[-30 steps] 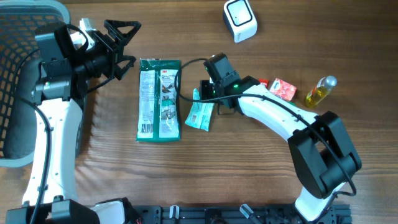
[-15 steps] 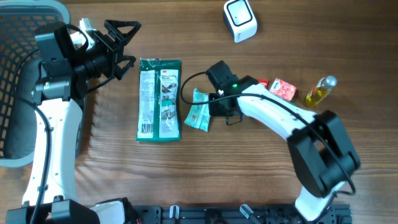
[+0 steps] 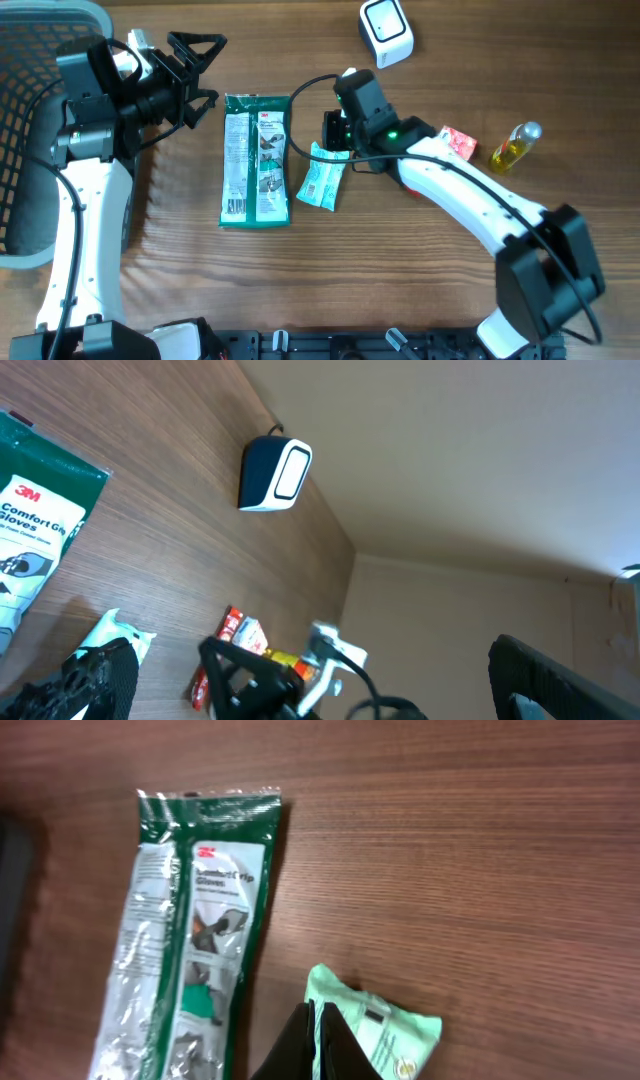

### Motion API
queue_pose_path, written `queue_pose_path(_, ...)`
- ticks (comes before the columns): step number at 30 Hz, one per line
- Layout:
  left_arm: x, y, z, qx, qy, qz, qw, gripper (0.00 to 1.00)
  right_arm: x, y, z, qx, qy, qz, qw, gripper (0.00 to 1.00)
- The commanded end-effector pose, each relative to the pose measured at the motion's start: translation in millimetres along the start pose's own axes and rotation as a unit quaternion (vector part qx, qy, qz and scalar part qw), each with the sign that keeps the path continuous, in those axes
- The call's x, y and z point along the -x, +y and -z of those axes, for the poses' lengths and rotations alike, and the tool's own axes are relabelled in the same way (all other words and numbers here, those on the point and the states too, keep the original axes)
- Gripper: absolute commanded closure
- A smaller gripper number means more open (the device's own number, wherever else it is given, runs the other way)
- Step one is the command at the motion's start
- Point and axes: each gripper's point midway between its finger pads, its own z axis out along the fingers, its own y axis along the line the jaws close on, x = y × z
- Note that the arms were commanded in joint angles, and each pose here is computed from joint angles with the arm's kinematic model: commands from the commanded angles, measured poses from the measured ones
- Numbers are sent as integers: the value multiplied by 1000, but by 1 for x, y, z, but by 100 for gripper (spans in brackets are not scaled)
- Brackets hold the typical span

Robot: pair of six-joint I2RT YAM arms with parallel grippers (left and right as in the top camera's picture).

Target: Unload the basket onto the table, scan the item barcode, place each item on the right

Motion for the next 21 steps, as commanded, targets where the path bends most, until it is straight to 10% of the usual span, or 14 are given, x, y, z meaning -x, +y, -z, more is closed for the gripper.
queue_pose_path(1,1,-8,5,-8,-6,-17,1000,0,-16,-9,-35,-10,22,4,1000,96)
queue_pose_path(7,10,-5,6,4,-32,-23,999,0,-44,-22,-53,-28,70,1,997,96)
queue_pose_path(13,3,106,16,274,-103,42,955,0,-66,-33,-49,-49,115,-4,992,96)
queue_pose_path(21,-56,158,-24,429,-42,-28,902,0,-66,-21,-59,-11,114,-2,993,96)
